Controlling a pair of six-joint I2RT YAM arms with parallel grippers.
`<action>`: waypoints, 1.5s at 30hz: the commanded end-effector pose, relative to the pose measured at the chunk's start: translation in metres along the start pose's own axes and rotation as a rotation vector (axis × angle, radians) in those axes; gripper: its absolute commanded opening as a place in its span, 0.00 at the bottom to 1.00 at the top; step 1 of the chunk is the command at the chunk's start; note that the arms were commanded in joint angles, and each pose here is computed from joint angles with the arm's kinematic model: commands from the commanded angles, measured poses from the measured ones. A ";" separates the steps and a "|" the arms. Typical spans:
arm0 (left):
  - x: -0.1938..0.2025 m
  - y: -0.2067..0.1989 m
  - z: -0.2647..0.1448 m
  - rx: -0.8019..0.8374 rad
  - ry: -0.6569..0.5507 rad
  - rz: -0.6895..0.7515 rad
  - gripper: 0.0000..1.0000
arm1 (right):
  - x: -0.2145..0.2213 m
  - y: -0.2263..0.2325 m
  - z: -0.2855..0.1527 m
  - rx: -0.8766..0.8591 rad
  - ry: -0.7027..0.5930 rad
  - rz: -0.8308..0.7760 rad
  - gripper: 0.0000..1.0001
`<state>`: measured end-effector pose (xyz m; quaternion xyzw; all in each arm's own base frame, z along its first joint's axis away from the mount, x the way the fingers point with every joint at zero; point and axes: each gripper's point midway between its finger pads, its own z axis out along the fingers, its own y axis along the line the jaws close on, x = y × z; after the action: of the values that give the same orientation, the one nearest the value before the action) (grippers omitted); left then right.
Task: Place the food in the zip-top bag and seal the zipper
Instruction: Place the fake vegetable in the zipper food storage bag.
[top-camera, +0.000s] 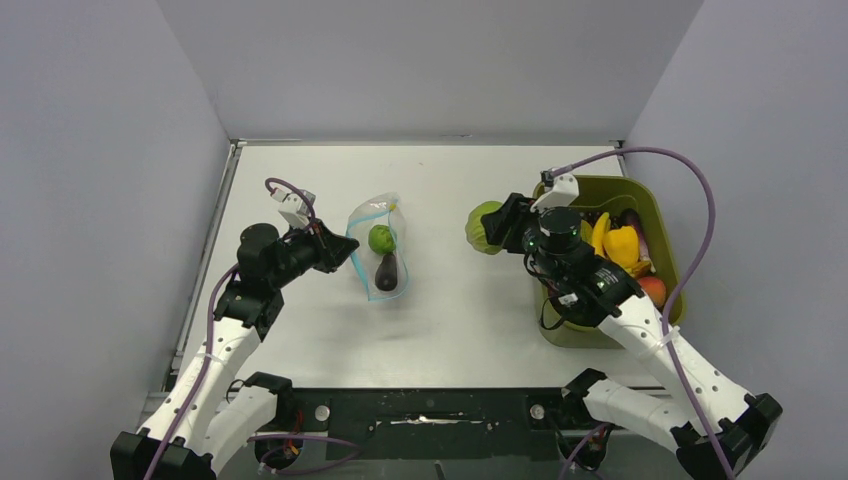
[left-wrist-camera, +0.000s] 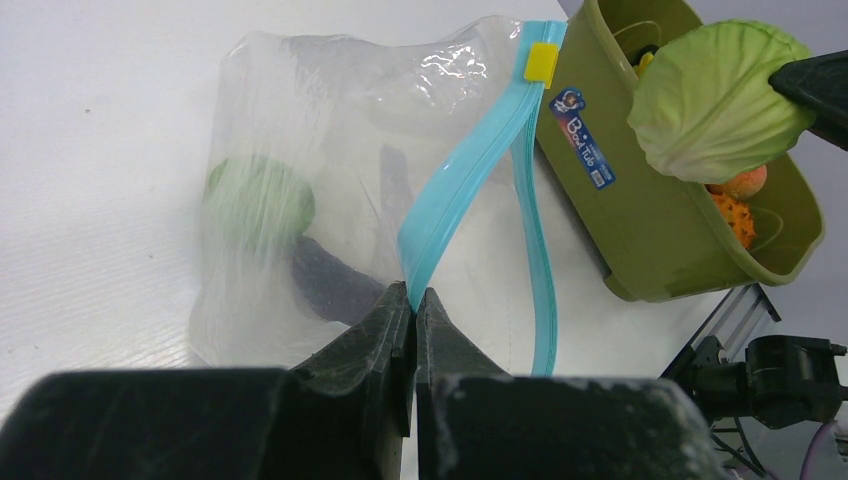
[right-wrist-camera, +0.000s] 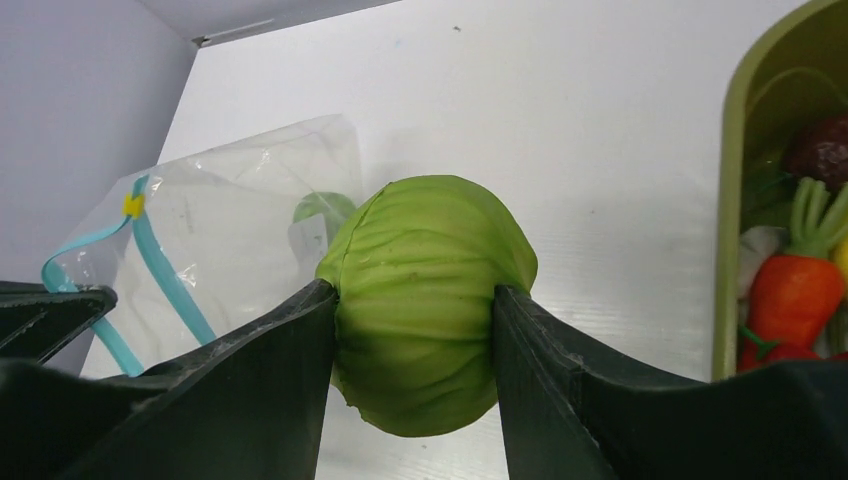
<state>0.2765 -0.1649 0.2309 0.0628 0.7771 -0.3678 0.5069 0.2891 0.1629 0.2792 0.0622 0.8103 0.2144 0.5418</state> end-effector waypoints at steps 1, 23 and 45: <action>-0.017 -0.010 0.000 0.034 -0.056 0.028 0.00 | -0.034 0.055 -0.004 -0.195 -0.102 0.001 0.43; -0.017 -0.011 0.001 0.044 -0.054 0.028 0.00 | 0.009 0.195 -0.023 -0.779 0.014 -0.044 0.45; -0.009 -0.015 -0.001 0.076 -0.038 0.016 0.00 | 0.060 0.178 0.042 -0.505 0.020 -0.392 0.46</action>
<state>0.2719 -0.1681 0.2250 0.0658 0.7786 -0.3785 0.4962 0.2589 0.3587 0.2582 -0.2460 0.7546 0.3325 0.5094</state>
